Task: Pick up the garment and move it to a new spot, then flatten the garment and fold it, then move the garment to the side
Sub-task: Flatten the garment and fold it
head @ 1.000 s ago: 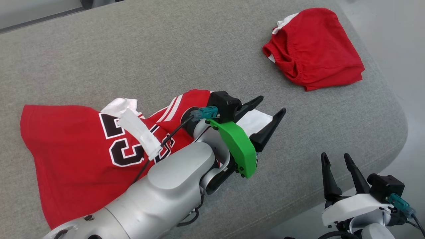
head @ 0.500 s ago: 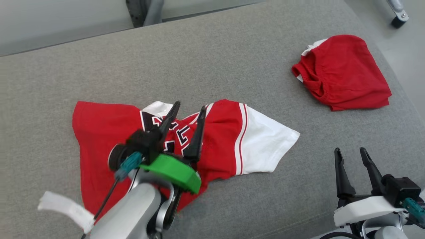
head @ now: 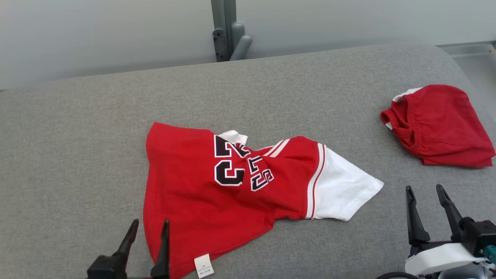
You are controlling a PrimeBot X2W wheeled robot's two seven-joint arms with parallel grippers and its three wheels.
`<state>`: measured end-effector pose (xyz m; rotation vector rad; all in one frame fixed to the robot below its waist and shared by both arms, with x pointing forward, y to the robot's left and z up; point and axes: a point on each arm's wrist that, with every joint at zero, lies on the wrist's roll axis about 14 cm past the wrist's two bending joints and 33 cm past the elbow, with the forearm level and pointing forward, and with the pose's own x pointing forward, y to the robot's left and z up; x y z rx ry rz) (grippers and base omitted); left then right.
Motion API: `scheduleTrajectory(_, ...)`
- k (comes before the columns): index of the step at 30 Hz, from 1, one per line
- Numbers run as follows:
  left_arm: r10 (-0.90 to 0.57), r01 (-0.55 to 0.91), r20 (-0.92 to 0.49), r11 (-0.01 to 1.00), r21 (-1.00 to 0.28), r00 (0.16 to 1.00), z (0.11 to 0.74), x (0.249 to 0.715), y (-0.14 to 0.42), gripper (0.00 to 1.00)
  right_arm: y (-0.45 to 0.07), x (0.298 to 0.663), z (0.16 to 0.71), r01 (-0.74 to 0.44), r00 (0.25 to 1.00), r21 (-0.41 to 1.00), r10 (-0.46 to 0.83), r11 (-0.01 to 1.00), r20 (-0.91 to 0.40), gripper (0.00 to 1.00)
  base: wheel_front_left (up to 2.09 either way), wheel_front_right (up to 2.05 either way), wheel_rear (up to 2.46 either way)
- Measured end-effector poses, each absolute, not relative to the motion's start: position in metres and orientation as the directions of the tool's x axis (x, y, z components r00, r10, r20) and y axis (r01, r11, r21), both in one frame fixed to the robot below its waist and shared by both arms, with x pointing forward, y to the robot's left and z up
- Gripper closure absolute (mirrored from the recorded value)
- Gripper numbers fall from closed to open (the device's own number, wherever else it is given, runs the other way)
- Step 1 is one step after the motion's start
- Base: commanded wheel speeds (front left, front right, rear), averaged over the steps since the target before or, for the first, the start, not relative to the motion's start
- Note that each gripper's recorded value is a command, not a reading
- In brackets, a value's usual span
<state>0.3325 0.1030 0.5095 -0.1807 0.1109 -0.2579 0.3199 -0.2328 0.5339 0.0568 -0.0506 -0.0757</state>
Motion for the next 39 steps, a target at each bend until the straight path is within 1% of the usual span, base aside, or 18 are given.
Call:
scheduleTrajectory(3, -0.163, 0.146, -0.111, 0.978, -0.150, 0.980, 0.501, 0.318, 0.136, 0.00, -0.231, 0.321, 0.538, 0.065, 0.996, 0.056, -0.068, 0.996, 0.064, 0.00, 0.00, 0.00, 0.00)
scheduleTrajectory(4, -0.111, 0.093, -0.139, 0.987, -0.130, 0.984, 0.491, 0.305, 0.151, 0.00, -0.231, 0.318, 0.535, 0.064, 0.996, 0.058, -0.067, 0.996, 0.052, 0.00, 0.00, 0.00, 0.00)
scheduleTrajectory(6, -0.062, 0.042, -0.146, 0.990, -0.136, 0.987, 0.488, 0.296, 0.163, 0.00, -0.232, 0.315, 0.529, 0.066, 0.997, 0.058, -0.068, 0.996, 0.034, 0.00, 0.00, 0.00, 0.00)
scheduleTrajectory(11, 0.008, -0.026, -0.144, 0.991, -0.129, 0.990, 0.485, 0.279, 0.186, 0.00, -0.233, 0.313, 0.525, 0.069, 0.997, 0.057, -0.071, 0.996, 0.023, 0.00, 0.00, 0.00, 0.00)
scheduleTrajectory(16, 0.012, -0.027, -0.121, 0.993, -0.117, 0.993, 0.488, 0.269, 0.199, 0.00, -0.238, 0.308, 0.522, 0.078, 0.997, 0.040, -0.079, 0.996, 0.013, 0.00, 0.00, 0.00, 0.00)
scheduleTrajectory(26, -0.012, -0.001, -0.096, 0.991, -0.131, 0.995, 0.491, 0.270, 0.195, 0.00, -0.240, 0.305, 0.519, 0.087, 0.996, 0.037, -0.087, 0.996, 0.006, 0.00, 0.00, 0.00, 0.00)
scheduleTrajectory(28, -0.018, 0.004, -0.102, 0.990, -0.142, 0.995, 0.489, 0.269, 0.191, 0.00, -0.239, 0.305, 0.519, 0.092, 0.996, 0.058, -0.093, 0.994, 0.005, 0.00, 0.00, 0.00, 0.00)
scheduleTrajectory(31, -0.032, 0.010, -0.129, 0.986, -0.167, 0.991, 0.480, 0.268, 0.184, 0.00, -0.231, 0.316, 0.525, 0.061, 0.998, 0.063, -0.062, 0.996, 0.025, 0.00, 0.00, 0.00, 0.00)
scheduleTrajectory(33, -0.074, 0.036, -0.207, 0.982, -0.185, 0.976, 0.465, 0.267, 0.171, 0.00, -0.228, 0.330, 0.530, 0.023, 0.999, 0.041, -0.025, 0.999, 0.033, 0.00, 0.00, 0.00, 0.00)
scheduleTrajectory(34, -0.093, 0.045, -0.247, 0.980, -0.196, 0.965, 0.460, 0.268, 0.165, 0.00, -0.225, 0.335, 0.525, -0.004, 1.000, 0.021, 0.004, 1.000, 0.013, 0.00, 0.00, 0.00, 0.00)
scheduleTrajectory(39, -0.119, 0.040, -0.320, 0.969, -0.244, 0.940, 0.457, 0.284, 0.148, 0.00, -0.220, 0.359, 0.498, -0.113, 0.982, -0.060, 0.102, 0.992, -0.157, 0.00, 0.00, 0.00, 0.00)
